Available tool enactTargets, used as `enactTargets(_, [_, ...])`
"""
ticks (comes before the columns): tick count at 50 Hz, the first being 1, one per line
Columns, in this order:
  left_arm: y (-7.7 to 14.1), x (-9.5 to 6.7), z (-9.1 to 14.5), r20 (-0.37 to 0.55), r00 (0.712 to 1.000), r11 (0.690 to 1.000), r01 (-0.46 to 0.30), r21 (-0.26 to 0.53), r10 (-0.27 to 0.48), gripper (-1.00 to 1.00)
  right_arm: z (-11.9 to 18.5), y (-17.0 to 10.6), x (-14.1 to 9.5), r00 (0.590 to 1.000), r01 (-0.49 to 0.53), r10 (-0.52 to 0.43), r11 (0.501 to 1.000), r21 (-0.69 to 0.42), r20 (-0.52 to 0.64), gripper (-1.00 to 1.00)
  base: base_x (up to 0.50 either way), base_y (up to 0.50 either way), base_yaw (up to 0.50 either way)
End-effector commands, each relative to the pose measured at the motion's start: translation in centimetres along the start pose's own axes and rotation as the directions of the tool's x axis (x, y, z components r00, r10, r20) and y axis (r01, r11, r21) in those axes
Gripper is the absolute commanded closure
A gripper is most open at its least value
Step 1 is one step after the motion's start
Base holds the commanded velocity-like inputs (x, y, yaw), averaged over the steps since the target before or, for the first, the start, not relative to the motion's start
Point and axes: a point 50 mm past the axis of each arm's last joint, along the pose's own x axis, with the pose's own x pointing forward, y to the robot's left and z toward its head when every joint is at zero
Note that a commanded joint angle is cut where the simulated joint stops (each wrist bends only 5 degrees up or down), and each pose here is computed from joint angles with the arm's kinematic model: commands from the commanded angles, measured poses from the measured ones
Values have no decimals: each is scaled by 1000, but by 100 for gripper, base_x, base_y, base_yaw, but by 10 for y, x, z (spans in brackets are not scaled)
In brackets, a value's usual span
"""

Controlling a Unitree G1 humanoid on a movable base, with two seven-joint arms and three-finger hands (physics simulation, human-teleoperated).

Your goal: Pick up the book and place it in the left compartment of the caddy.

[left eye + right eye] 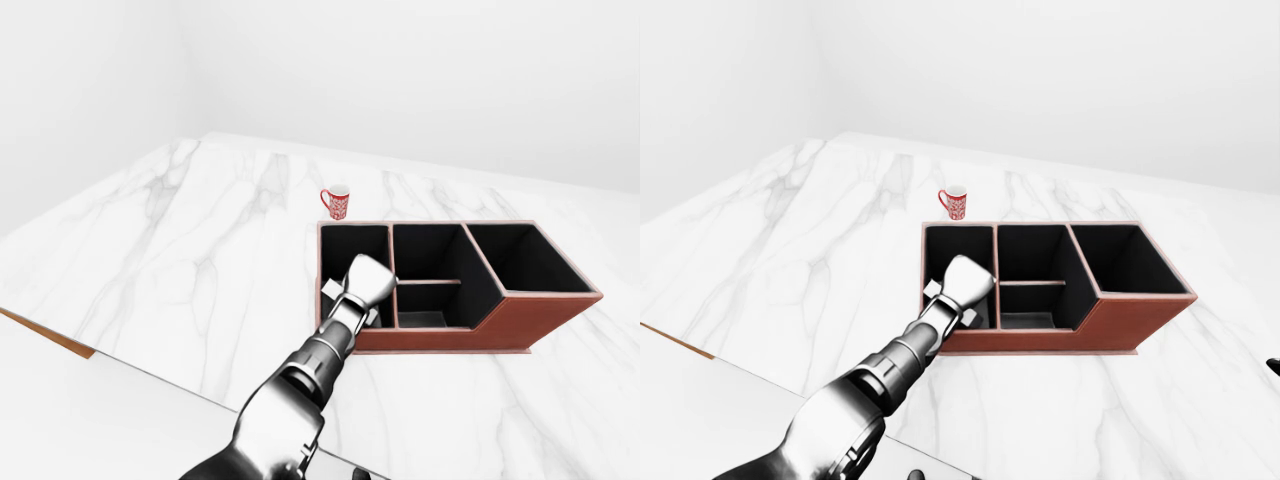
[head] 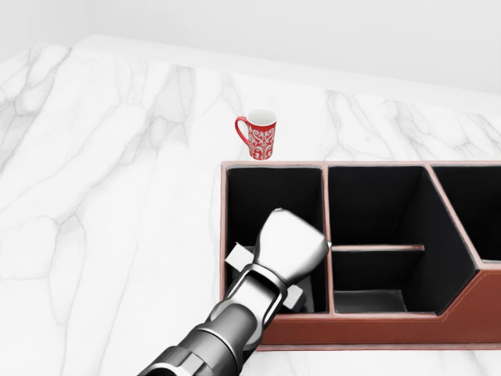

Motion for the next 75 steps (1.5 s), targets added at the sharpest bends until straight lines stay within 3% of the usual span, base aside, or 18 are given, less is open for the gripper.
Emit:
enactTargets(1, [-40, -28, 1, -24, 988, 987, 151, -54, -153, 100, 0, 0, 0, 1000, 0, 0, 1000, 0, 1, -100, 0, 0, 0])
enactTargets(12, [-62, -48, 1, -57, 971, 969, 223, -110, -230, 100, 0, 0, -1, 1000, -1, 1, 1000, -1, 0, -100, 0, 0, 0])
enactTargets(13, [-64, -50, 1, -63, 970, 966, 228, -120, -236, 27, 0, 0, 0, 1000, -1, 1, 1000, -1, -1, -100, 0, 0, 0])
enactTargets(14, [-64, -49, 1, -63, 970, 966, 228, -120, -237, 27, 0, 0, 0, 1000, -1, 1, 1000, -1, -1, -100, 0, 0, 0])
enactTargets(15, [-65, -51, 1, -65, 969, 965, 230, -124, -239, -100, -1, 0, 0, 1000, 1, -1, 1000, -1, -5, -100, 0, 0, 0])
enactTargets(21, [-62, -49, 0, -79, 972, 967, 209, -144, -222, -100, -3, 0, 0, 1000, -1, 1, 1000, 0, -11, -100, 0, 0, 0])
enactTargets(25, [-48, -41, 5, -77, 988, 983, 123, -140, -135, -100, -1, 0, 0, 1000, 0, 0, 1000, -3, -6, -100, 0, 0, 0])
enactTargets(28, [-30, -40, 6, -83, 997, 995, -15, -103, 6, -100, 1, 0, -1, 1000, 0, 0, 1000, -5, 0, -100, 0, 0, 0])
enactTargets(30, [2, -51, 4, -106, 971, 975, -220, -35, 215, -100, 1, -1, -1, 1000, 1, -1, 1000, -7, 1, -100, 0, 0, 0])
enactTargets(33, [36, -65, -3, -156, 909, 921, -388, 25, 388, -100, 1, 0, -2, 1000, 1, -1, 1000, -8, 1, -100, 0, 0, 0])
enactTargets(41, [105, -94, -9, -193, 804, 827, -540, 159, 562, -100, -3, -1, -1, 1000, 3, -3, 1000, -7, -13, -100, 0, 0, 0])
enactTargets(53, [147, -106, 6, 7, 816, 792, -564, 234, 579, -100, -5, -1, -1, 1000, 5, -5, 1000, -7, -23, -100, 0, 0, 0])
enactTargets(57, [155, -106, 8, 82, 799, 756, -592, 279, 595, -100, -6, -2, -2, 1000, 6, -6, 1000, -9, -24, -100, 0, 0, 0])
enactTargets(61, [177, -110, -4, -57, 739, 729, -645, 232, 672, -100, -7, -3, -2, 1000, 8, -8, 1000, -9, -27, -100, 0, 0, 0])
enactTargets(63, [179, -104, -11, -41, 736, 716, -642, 276, 676, -100, -8, -3, -2, 1000, 8, -9, 1000, -10, -27, -100, 0, 0, 0])
enactTargets(68, [195, -112, -28, -249, 642, 687, -697, 205, 726, -100, -7, -3, -2, 1000, 10, -10, 1000, -10, -29, -100, 0, 0, 0])
enactTargets(72, [200, -108, -48, -383, 577, 645, -761, 70, 721, -100, -9, -4, -2, 999, 11, -11, 1000, -11, -32, -100, 0, 0, 0])
enactTargets(75, [207, -108, -52, -407, 557, 618, -786, 23, 724, -100, -8, -4, -2, 999, 12, -12, 1000, -13, -32, -100, 0, 0, 0])
